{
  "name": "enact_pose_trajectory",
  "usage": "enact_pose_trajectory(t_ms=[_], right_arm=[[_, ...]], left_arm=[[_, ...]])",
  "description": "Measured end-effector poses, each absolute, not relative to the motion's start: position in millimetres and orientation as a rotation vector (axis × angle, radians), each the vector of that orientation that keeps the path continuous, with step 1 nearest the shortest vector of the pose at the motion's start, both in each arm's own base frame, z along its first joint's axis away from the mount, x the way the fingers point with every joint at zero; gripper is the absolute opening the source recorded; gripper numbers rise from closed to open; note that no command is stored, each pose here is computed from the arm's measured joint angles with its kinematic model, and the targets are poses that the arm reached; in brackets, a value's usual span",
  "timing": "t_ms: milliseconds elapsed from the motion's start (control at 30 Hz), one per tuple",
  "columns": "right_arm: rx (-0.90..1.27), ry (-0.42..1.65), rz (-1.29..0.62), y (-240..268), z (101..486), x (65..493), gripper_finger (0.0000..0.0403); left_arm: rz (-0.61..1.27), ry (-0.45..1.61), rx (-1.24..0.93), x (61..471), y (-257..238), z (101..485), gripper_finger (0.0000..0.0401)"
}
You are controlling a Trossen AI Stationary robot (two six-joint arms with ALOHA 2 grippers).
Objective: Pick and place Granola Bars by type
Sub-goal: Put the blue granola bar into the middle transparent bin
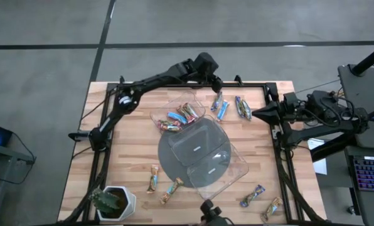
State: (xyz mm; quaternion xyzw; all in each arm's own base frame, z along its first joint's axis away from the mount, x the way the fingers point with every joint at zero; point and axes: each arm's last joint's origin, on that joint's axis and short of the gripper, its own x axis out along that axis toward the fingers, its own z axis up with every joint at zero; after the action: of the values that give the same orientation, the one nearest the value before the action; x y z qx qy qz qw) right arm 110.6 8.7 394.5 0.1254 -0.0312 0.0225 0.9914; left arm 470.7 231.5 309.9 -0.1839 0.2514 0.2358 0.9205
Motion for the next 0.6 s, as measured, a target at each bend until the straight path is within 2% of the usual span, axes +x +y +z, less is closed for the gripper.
enact_pose_trajectory(t_ms=[433,600], right_arm=[[0.281,0.005,0.038,9,388,111,0.0008],[0.277,0.005,0.039,9,388,111,0.0008]], left_arm=[[0.492,0.609,-0.416,481,235,273,0.0233],[0.465,0.613,-0.428,482,234,272,0.0233]])
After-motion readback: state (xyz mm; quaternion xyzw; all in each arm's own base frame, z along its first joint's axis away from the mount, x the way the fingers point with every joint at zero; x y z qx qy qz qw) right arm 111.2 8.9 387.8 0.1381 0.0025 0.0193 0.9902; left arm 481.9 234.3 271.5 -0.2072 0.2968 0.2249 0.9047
